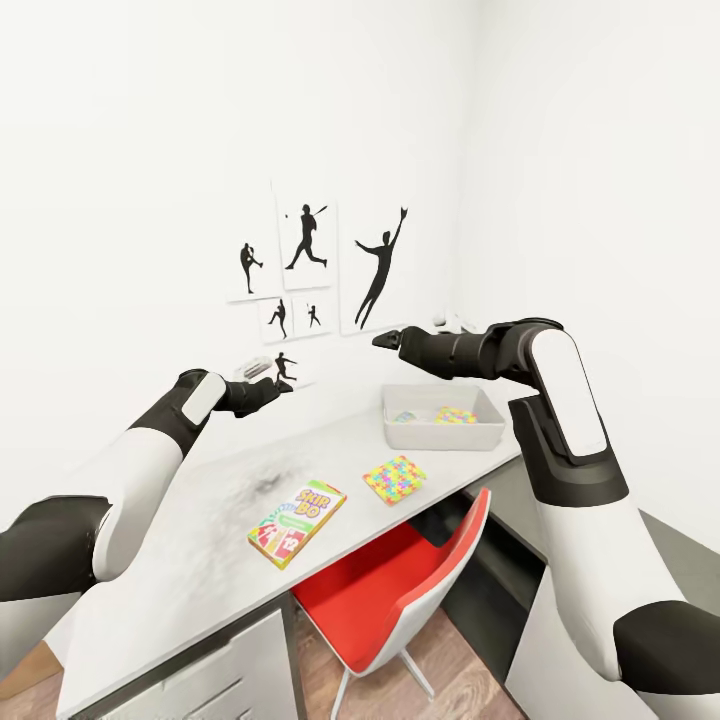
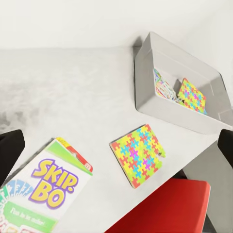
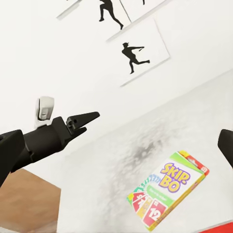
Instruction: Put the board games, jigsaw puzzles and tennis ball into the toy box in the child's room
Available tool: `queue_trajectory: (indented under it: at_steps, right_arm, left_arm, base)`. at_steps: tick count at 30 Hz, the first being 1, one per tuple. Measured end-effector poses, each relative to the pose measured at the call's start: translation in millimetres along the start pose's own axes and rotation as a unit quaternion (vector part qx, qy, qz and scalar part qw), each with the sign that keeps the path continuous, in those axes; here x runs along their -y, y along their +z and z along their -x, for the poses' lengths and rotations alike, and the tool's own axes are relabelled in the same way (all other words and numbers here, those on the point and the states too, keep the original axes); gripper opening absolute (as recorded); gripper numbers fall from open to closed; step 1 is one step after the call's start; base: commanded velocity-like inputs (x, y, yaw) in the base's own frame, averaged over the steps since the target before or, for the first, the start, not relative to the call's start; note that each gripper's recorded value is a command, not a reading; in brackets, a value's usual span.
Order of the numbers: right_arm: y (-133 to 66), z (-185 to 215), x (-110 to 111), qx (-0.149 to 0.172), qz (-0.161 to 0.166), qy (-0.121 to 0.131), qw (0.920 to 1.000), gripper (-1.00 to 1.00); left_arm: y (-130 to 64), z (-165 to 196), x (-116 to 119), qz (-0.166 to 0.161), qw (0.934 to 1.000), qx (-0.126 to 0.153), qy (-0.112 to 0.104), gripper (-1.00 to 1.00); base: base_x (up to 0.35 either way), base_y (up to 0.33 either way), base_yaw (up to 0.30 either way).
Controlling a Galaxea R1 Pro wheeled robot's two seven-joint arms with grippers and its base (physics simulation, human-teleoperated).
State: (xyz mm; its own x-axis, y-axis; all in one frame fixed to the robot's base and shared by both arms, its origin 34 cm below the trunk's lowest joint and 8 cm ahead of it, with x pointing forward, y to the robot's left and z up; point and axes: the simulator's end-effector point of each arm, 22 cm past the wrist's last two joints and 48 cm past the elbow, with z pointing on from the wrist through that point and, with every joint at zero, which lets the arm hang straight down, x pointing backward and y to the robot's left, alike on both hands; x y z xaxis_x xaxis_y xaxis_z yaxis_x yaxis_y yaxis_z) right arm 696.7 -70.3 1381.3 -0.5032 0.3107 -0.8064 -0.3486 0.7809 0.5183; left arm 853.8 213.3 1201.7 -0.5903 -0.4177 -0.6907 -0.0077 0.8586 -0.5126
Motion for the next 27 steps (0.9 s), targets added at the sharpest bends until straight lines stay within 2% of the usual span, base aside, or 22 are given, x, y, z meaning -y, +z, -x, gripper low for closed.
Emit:
queue_trajectory:
  at_steps: [15, 27]
  right_arm:
    - [0.1, 2.1, 2.3, 0.005, -0.006, 0.003, 1.0000, 1.00]
    - [3.5, 1.7, 4.4, 0.006, -0.008, 0.008, 0.9999, 1.00]
  left_arm:
    - [-0.4, 0.1, -1.1, 0.000, 1.0000, -0.001, 0.000, 1.00]
    - [1.3, -0.4, -10.7, 0.006, 1.0000, -0.003, -0.003, 1.00]
  base:
    - [-0.004, 0.000, 0.008]
    - [-0.055, 0.010, 0.209]
